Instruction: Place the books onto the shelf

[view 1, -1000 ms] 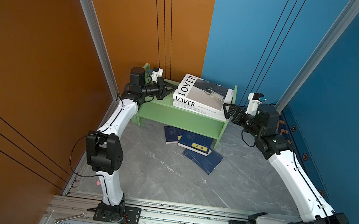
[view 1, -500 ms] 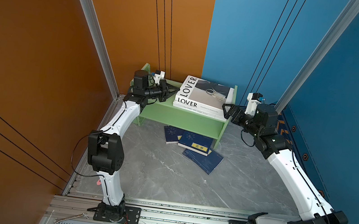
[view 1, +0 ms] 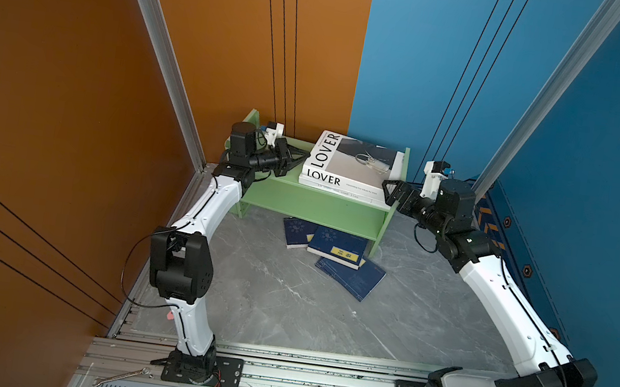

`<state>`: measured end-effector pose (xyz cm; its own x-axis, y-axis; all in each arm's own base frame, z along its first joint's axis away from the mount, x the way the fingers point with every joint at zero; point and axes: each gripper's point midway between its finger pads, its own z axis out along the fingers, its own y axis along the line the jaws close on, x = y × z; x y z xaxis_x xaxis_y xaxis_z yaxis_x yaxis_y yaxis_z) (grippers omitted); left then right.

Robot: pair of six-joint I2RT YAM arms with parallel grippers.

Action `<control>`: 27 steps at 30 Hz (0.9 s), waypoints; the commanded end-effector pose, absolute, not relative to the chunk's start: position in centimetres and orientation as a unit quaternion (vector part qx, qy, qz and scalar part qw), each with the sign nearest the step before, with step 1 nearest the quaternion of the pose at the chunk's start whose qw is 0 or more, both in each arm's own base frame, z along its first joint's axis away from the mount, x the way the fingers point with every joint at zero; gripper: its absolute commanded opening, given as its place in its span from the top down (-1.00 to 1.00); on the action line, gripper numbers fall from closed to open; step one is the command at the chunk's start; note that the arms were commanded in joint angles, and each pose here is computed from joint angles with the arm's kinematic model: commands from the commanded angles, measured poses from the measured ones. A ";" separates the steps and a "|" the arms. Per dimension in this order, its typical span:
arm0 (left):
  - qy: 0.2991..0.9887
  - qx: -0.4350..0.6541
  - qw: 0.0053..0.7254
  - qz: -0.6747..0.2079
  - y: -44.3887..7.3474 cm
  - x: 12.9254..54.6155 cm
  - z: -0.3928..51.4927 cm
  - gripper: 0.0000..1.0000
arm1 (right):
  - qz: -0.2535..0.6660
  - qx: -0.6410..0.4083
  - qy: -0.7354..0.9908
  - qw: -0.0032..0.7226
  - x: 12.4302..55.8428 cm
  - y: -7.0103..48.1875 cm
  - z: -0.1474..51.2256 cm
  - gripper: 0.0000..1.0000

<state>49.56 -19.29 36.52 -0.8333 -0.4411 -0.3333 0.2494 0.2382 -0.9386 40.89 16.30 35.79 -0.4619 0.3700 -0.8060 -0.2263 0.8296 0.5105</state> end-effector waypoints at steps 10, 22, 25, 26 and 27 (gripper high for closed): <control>0.733 -0.038 0.306 -0.607 -19.8 47.5 38.6 1.00 | 0.273 0.051 0.810 0.517 41.4 16.2 35.0 -1.00; 0.736 -0.048 0.305 -0.603 -19.5 47.7 37.4 1.00 | 0.268 0.054 0.812 0.516 41.4 16.0 34.8 -1.00; 0.736 -0.053 0.306 -0.601 -19.2 47.8 37.2 1.00 | 0.266 0.055 0.812 0.516 41.4 16.0 34.9 -1.00; 0.736 -0.056 0.308 -0.600 -19.1 47.8 37.2 0.92 | 0.266 0.055 0.813 0.516 41.4 15.9 34.8 -1.00; 0.737 -0.059 0.310 -0.598 -18.9 47.9 37.2 0.79 | 0.264 0.056 0.814 0.515 41.4 15.9 34.7 -1.00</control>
